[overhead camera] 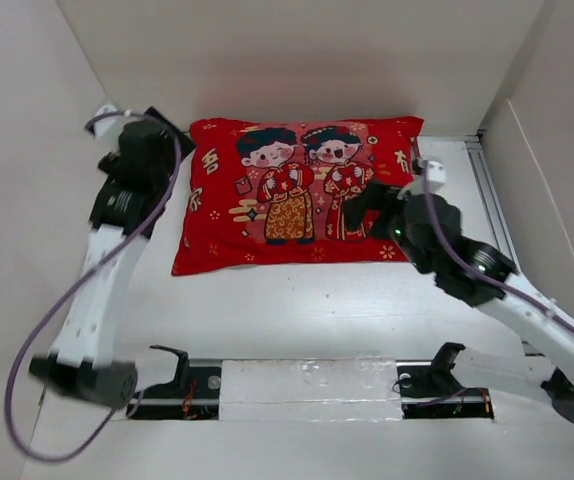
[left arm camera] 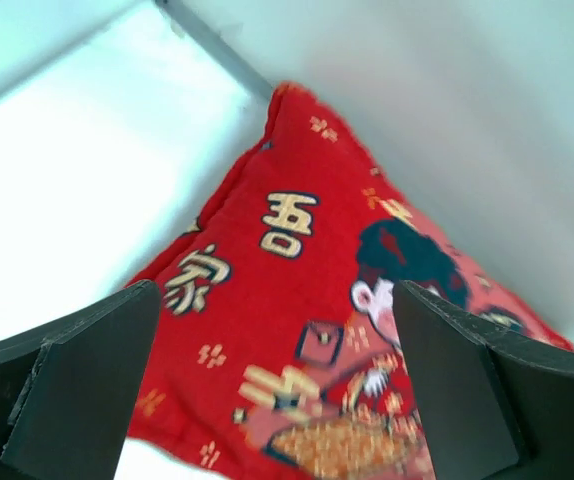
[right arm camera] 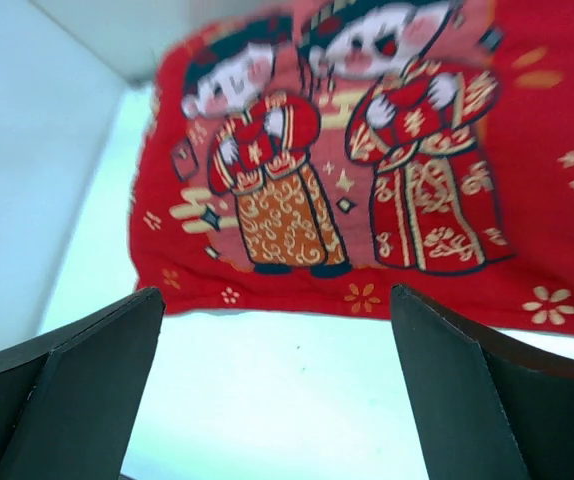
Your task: Put the pillow into the pillowcase
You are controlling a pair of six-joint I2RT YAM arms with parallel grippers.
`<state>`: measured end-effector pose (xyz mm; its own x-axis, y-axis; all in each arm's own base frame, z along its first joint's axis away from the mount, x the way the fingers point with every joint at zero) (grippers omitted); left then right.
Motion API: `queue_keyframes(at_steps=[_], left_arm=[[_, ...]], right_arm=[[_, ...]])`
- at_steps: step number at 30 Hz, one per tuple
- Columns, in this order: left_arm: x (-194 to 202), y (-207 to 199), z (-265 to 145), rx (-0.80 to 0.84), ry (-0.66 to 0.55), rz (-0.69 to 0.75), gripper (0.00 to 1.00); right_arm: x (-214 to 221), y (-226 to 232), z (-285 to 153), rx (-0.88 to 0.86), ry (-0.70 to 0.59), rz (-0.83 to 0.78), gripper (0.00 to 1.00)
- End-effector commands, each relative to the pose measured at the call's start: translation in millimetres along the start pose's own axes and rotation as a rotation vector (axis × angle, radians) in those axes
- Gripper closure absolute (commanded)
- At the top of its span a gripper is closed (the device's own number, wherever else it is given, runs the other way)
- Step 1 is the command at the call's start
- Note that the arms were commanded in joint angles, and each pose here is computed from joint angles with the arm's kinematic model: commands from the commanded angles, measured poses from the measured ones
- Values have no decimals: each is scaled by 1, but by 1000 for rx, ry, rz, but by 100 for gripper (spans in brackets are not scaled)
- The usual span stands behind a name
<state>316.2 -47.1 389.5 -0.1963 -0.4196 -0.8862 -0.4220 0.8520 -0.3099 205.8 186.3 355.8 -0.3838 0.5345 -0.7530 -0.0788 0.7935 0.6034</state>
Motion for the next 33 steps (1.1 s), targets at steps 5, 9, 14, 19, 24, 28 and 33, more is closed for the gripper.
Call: queue_keyframes(at_steps=[5, 9, 14, 19, 24, 28, 33], left_arm=[[0, 80, -106, 70, -108, 82, 0], [7, 111, -146, 127, -183, 100, 0], [12, 136, -166, 57, -151, 140, 0], [17, 142, -177, 99, -177, 99, 0], [23, 146, -171, 84, -202, 98, 0], [34, 146, -160, 57, -175, 100, 0], [32, 147, -162, 64, -189, 90, 0]], right_arm=[[-71, -24, -96, -26, -190, 19, 0], [-84, -41, -129, -35, -198, 28, 0], [-90, -64, -156, -28, -235, 46, 0], [-94, -79, -173, -10, -257, 52, 0], [-97, -94, -183, 51, -278, 47, 0], [-99, -100, -192, 31, -297, 68, 0], [-99, -102, -194, 37, -291, 61, 0]])
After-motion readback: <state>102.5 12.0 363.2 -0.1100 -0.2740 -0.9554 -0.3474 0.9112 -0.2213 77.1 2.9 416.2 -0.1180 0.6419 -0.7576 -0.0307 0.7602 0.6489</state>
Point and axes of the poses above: each gripper's point midway between its finger pads, its own z axis out along the fingers, its own y axis along the line the jaws close on, x = y × z, the point moved 7 cm from there along -z, back along the fingers, and after that the axes turned 12 degrees about z, right-handed, at the moved point
